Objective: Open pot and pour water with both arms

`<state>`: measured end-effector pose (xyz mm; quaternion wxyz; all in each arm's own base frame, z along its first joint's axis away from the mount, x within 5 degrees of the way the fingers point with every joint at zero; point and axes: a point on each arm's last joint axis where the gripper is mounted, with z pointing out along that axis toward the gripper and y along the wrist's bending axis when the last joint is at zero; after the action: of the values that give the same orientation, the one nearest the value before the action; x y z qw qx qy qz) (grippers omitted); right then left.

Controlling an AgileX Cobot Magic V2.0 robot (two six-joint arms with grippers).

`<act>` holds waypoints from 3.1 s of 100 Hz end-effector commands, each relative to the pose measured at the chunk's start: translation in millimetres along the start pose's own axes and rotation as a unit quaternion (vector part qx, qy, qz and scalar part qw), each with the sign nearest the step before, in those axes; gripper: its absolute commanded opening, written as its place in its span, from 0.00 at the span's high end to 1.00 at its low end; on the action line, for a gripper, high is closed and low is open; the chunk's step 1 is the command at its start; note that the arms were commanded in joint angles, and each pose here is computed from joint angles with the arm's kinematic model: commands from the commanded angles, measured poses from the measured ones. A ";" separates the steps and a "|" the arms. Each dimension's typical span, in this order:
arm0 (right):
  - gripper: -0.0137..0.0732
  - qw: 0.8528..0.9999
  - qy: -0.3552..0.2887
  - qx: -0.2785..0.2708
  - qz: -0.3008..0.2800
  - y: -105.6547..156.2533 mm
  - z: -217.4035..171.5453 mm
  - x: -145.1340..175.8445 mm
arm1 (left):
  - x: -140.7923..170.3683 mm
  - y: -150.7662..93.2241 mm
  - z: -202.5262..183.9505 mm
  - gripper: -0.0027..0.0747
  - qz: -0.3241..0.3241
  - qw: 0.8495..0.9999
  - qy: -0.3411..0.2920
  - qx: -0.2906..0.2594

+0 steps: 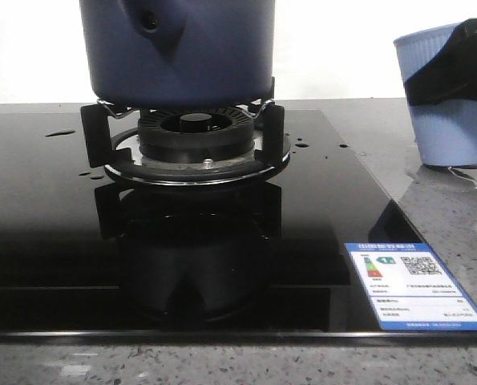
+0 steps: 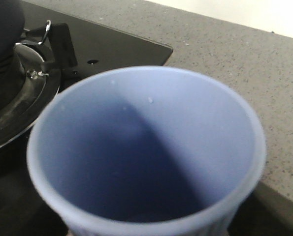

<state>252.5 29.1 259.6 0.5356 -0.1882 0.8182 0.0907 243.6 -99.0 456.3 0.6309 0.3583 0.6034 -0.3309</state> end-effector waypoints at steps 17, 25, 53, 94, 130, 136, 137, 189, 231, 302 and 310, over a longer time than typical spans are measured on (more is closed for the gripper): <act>0.39 0.999 -0.035 -0.017 0.003 1.7 -4.4 -14.3 | -22.2 -7.8 -6.0 0.57 -0.011 0.998 -0.057 0.006; 0.31 0.999 -0.036 -0.019 0.004 2.1 -4.5 -14.5 | -22.2 -8.0 -6.0 0.57 -0.011 0.998 -0.057 0.007; 0.17 0.999 -0.039 -0.025 0.004 3.1 -4.5 -15.0 | -22.1 -9.5 -6.1 0.57 -0.010 0.998 -0.056 0.016; 0.17 0.991 -0.127 -0.002 -0.036 15.1 -53.2 -45.3 | -15.3 -6.0 2.0 0.57 -0.007 0.998 -0.051 0.026; 0.18 0.963 -0.254 0.015 -0.087 41.2 -128.2 -71.1 | 19.3 2.5 43.3 0.57 -0.005 0.998 -0.016 0.062; 0.21 0.957 -0.275 0.017 -0.086 46.2 -141.9 -73.3 | 27.0 7.6 48.5 0.57 -0.014 0.998 -0.008 0.062; 0.21 0.956 -0.281 0.017 -0.085 47.5 -145.3 -73.7 | 27.9 8.2 49.2 0.57 -0.015 0.998 -0.008 0.062; 0.92 0.924 -0.359 0.035 -0.122 69.9 -200.2 -73.3 | 77.3 31.3 78.7 0.57 -0.048 0.994 0.026 0.094; 0.92 0.925 -0.358 0.038 -0.124 69.4 -200.0 -73.1 | 95.1 37.4 85.7 0.57 -0.041 0.993 0.052 0.099; 0.92 0.932 -0.340 0.042 -0.119 67.5 -192.3 -63.3 | 31.1 24.8 50.4 0.10 -0.035 0.995 -0.054 0.069; 0.92 0.931 -0.343 0.033 -0.120 70.0 -193.4 -61.4 | 16.0 23.4 31.2 0.23 -0.038 0.997 -0.051 0.044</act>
<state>86.8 38.2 383.5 0.7869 -0.2342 0.5691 0.0468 305.7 -128.3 398.8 0.5947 0.3694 0.5987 -0.3892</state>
